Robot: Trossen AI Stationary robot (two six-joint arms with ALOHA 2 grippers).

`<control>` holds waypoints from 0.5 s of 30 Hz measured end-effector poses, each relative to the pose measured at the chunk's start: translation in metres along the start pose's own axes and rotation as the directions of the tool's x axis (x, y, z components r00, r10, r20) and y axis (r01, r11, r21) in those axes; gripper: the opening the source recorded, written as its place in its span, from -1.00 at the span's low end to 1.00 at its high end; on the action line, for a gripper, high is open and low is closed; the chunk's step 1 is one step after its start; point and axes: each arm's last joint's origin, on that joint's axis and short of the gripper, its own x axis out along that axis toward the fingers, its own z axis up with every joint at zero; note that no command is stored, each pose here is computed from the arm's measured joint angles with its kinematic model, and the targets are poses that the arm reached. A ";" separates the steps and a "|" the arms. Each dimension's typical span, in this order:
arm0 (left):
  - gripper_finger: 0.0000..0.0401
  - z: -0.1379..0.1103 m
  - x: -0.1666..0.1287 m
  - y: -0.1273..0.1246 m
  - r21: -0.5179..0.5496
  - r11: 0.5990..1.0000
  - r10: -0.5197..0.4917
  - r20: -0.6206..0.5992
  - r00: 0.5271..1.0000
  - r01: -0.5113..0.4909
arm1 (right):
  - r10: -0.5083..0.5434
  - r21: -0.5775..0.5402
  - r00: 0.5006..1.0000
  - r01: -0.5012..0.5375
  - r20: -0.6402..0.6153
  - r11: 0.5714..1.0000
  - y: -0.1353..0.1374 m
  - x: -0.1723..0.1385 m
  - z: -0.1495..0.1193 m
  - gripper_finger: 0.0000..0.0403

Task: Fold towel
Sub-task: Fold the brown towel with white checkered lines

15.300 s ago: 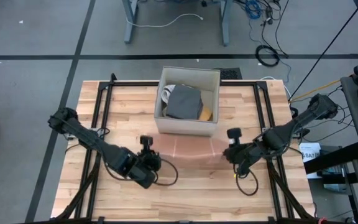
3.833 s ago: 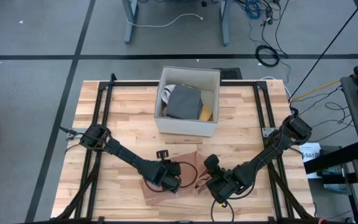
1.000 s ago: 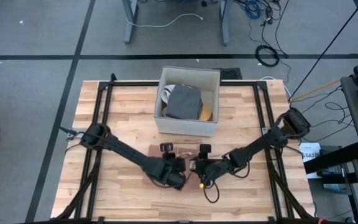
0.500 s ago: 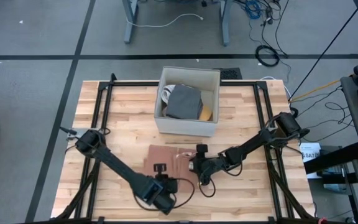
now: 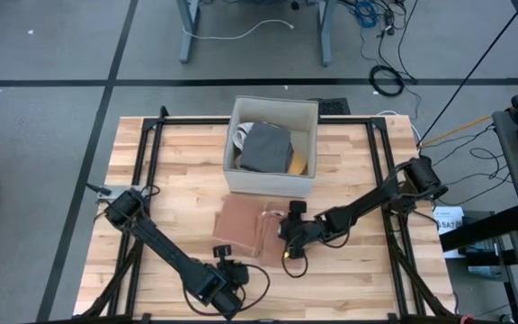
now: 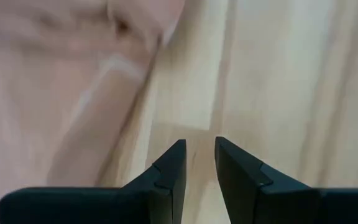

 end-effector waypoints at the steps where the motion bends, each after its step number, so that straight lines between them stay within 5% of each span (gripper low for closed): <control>1: -0.54 -0.003 0.004 0.001 -0.015 1.000 0.007 -0.006 1.000 -0.007 | -0.002 -0.001 1.000 0.002 -0.018 1.000 0.000 -0.002 -0.001 0.00; 15: -0.54 -0.021 0.031 0.010 -0.165 0.981 0.122 0.105 0.987 -0.104 | -0.002 -0.008 0.976 0.000 -0.217 1.000 -0.002 -0.057 -0.015 0.00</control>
